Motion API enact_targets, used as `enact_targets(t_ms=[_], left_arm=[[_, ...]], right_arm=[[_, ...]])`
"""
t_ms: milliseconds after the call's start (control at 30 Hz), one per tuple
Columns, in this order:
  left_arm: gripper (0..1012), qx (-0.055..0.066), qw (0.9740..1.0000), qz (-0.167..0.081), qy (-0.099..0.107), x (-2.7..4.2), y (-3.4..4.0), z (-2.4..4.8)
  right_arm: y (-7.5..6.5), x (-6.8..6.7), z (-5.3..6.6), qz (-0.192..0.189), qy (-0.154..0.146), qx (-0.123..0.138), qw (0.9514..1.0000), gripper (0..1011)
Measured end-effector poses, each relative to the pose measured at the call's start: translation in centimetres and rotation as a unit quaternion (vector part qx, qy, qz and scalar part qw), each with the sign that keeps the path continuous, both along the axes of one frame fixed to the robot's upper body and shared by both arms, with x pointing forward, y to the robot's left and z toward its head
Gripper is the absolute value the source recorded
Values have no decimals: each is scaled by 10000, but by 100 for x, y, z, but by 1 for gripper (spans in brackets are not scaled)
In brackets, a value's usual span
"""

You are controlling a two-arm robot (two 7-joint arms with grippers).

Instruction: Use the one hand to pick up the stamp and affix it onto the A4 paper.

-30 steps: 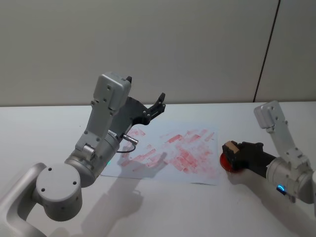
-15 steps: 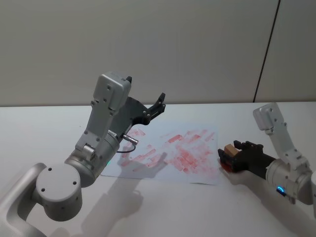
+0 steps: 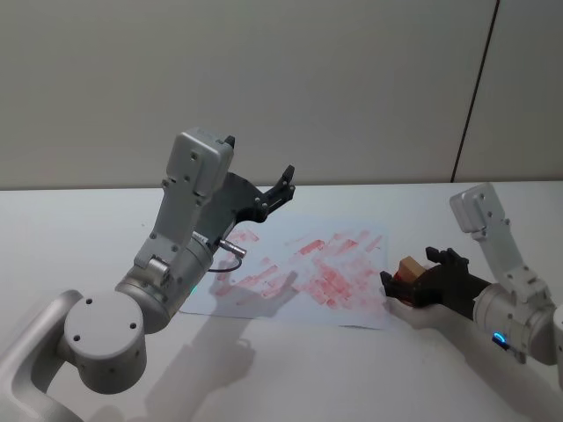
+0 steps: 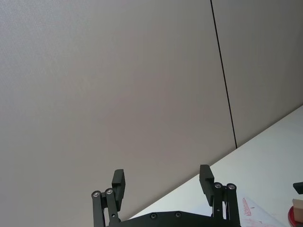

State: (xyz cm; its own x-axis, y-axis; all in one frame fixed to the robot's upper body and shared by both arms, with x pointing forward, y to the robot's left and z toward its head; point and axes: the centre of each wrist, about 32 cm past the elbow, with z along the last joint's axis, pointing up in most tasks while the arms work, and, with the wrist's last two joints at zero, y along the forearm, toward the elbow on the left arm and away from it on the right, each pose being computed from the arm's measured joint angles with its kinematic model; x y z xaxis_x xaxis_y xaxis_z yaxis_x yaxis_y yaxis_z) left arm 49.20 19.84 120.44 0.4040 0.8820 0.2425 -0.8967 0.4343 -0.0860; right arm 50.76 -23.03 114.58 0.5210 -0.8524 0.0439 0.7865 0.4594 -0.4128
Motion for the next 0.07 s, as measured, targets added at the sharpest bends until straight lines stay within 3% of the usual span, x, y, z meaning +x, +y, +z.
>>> enact_targets(t_ms=[67], left_arm=[[1002,0,10000,0,0,0,0,0]], right_arm=[[0,0,-1,0,1,-1,10000,1001]])
